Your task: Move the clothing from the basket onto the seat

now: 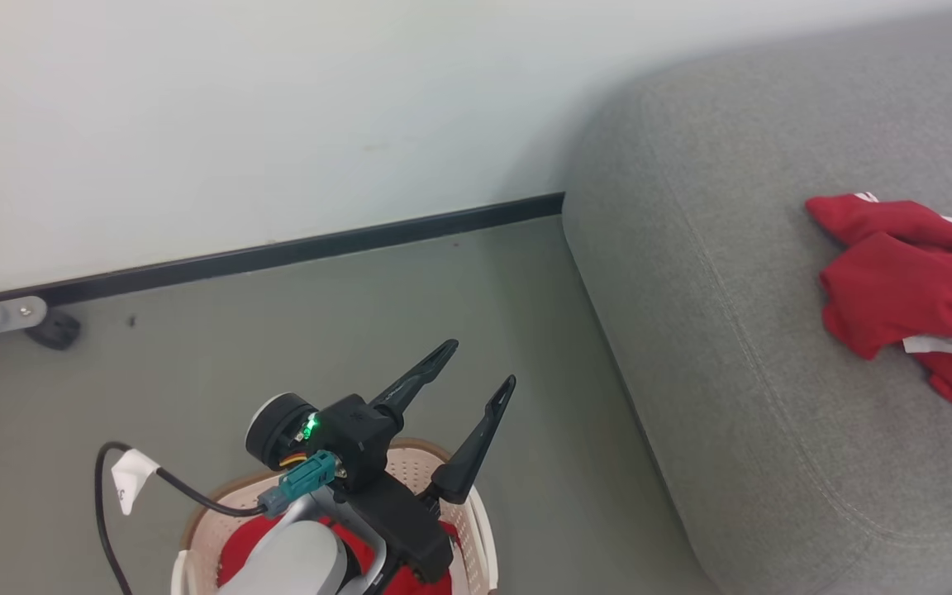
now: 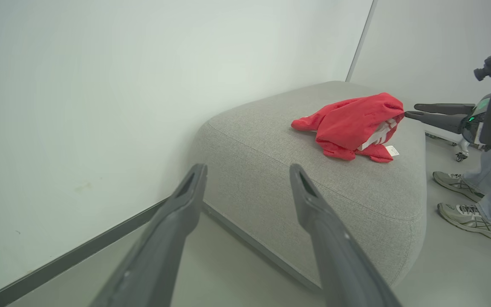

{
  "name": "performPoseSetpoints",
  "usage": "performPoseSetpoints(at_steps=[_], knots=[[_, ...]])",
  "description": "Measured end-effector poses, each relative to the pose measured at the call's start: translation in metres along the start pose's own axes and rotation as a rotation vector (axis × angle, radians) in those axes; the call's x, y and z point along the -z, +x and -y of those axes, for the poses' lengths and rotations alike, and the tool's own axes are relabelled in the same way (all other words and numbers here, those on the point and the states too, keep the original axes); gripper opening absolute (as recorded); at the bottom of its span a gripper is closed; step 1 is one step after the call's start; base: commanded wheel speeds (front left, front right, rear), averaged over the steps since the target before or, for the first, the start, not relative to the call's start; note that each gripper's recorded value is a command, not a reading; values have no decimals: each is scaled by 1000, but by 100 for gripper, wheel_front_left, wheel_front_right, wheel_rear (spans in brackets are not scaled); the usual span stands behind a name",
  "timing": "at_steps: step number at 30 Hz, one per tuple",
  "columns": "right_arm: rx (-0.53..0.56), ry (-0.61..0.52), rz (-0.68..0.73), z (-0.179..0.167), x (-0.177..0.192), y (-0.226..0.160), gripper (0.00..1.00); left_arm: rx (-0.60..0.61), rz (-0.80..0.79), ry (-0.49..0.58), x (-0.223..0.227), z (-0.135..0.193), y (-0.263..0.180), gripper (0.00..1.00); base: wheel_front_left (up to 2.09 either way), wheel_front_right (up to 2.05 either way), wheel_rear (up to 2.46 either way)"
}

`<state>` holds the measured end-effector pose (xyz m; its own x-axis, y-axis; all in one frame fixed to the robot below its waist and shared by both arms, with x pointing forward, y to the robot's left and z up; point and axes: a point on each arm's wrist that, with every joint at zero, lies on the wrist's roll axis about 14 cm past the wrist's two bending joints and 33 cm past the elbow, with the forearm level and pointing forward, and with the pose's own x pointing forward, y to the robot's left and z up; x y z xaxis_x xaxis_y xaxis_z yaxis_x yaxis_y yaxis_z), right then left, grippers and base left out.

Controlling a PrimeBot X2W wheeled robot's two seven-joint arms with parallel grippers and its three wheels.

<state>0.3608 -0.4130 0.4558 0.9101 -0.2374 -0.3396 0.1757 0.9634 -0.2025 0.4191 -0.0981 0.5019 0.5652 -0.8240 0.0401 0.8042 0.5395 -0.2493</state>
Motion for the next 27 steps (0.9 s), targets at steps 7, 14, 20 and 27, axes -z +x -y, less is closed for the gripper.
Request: performPoseSetpoints(at_steps=[7,14,20,27], knots=[[-95,12,97,-30,-29,6,100,-73,21,2,-9,-9,-20,100,0,0,0],[-221,34,207,-75,-62,8,100,-166,54,7,-20,-23,-44,100,0,0,0],[-283,76,303,-102,-93,6,100,-257,79,12,-29,-35,-67,100,0,0,0],[-353,131,408,-136,-128,2,100,-392,136,34,-47,-60,-101,100,0,0,0]])
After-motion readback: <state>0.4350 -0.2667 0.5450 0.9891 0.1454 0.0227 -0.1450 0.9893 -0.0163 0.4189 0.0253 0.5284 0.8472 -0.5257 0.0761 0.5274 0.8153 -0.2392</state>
